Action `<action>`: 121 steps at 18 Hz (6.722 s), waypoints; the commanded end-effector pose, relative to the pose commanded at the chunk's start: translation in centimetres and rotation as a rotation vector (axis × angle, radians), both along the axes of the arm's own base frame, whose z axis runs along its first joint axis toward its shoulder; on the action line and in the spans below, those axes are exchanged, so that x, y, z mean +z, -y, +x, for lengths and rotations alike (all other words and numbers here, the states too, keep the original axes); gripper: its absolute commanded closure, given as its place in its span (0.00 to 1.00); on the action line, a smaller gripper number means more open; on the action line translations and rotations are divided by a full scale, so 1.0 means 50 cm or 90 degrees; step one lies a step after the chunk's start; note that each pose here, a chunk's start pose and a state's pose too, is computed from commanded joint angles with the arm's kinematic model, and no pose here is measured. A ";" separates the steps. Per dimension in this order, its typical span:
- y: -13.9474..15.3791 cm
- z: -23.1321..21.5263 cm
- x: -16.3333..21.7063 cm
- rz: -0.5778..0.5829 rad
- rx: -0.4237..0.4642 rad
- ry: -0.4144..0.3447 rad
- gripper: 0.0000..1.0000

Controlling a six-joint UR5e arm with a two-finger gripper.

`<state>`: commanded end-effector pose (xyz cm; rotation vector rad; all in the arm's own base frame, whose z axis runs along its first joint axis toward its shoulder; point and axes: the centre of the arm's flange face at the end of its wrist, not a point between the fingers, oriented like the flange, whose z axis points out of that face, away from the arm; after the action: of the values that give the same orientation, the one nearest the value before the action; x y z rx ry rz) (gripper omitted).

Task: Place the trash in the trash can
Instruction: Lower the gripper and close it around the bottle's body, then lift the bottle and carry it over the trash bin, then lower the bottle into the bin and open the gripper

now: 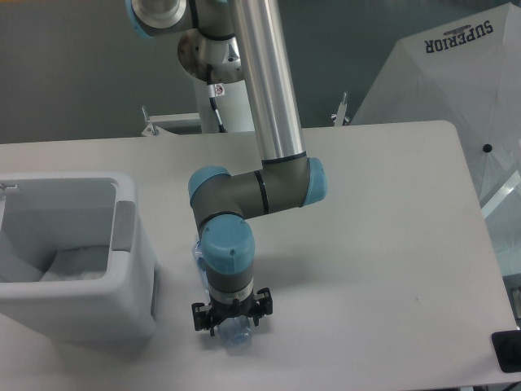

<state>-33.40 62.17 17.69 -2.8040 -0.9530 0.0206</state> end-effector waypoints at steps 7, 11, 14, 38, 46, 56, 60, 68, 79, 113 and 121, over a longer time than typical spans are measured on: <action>0.002 0.001 -0.005 -0.003 0.002 0.001 0.18; 0.000 0.000 0.000 0.000 0.001 0.000 0.22; 0.002 0.001 -0.003 -0.002 0.002 0.001 0.28; 0.007 0.001 0.020 -0.002 0.002 -0.012 0.33; 0.008 -0.004 0.062 0.003 0.001 -0.037 0.33; -0.022 -0.085 0.386 0.135 0.038 -0.174 0.33; 0.005 -0.128 0.551 0.223 0.110 -0.223 0.33; 0.070 -0.067 0.807 0.357 0.132 -0.309 0.33; 0.032 0.116 0.915 0.418 0.037 -0.332 0.33; -0.107 0.446 0.686 0.340 -0.129 -0.217 0.23; -0.096 0.431 0.698 0.340 -0.121 -0.227 0.00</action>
<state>-11.85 66.96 52.58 -2.2786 -0.5101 0.2014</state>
